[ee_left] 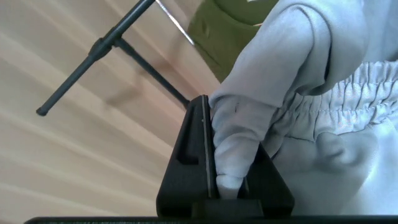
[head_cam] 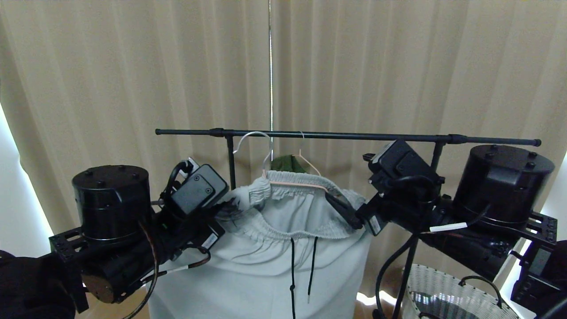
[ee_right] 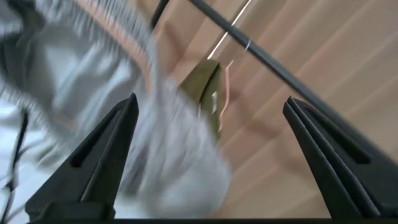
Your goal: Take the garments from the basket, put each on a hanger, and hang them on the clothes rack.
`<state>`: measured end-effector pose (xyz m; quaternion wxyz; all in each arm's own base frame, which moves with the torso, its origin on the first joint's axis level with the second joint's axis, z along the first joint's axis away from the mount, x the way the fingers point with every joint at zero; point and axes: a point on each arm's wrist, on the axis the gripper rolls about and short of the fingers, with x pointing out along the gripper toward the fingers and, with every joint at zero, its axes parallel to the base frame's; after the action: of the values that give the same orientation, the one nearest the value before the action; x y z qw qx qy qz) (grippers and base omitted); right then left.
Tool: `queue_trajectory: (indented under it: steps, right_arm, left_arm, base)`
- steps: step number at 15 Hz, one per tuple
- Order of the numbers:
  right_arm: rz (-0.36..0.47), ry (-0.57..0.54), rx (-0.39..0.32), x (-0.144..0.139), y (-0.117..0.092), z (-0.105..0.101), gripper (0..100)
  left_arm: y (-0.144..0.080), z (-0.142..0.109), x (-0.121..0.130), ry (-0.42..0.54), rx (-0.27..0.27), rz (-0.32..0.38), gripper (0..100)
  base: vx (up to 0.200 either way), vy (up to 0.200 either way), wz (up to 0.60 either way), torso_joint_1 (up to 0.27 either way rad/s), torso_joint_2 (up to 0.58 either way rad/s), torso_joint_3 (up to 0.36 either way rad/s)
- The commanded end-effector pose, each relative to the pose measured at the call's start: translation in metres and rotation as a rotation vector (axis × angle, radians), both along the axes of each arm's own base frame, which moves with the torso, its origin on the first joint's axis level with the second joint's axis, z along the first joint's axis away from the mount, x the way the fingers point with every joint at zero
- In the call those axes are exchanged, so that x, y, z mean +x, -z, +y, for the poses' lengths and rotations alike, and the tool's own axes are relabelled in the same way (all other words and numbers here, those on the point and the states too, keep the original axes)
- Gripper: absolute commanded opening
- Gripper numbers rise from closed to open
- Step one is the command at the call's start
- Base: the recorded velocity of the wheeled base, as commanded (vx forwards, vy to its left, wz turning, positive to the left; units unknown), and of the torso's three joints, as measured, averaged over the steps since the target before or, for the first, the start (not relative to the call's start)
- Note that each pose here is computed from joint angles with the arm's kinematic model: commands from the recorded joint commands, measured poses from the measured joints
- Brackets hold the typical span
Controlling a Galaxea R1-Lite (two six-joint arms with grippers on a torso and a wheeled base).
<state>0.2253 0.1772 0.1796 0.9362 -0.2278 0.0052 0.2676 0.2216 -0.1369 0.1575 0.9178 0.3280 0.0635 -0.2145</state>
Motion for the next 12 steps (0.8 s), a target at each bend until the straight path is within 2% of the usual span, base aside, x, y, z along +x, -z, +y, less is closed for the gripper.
queue_trajectory:
  steps: [1, 4, 7, 12]
  right_arm:
    - [0.007, -0.018, -0.014, 0.0, 0.001, 0.008, 100]
    - [0.046, -0.024, -0.064, 0.005, 0.011, 0.014, 100]
    - [0.04, -0.024, -0.059, 0.017, 0.011, 0.023, 100]
    - [0.043, -0.013, -0.061, 0.027, 0.015, 0.027, 100]
  left_arm:
    - [0.004, -0.006, 0.0, 0.022, 0.011, 0.011, 0]
    - [0.003, -0.011, -0.003, 0.042, 0.008, 0.006, 0]
    - [0.002, -0.011, -0.004, 0.045, 0.006, 0.003, 0]
    - [-0.003, -0.01, -0.008, 0.048, -0.02, -0.05, 0]
  base:
    - [0.0, 0.0, 0.0, 0.0, 0.0, 0.0]
    - [0.0, 0.0, 0.0, 0.0, 0.0, 0.0]
    - [0.0, 0.0, 0.0, 0.0, 0.0, 0.0]
    - [0.0, 0.0, 0.0, 0.0, 0.0, 0.0]
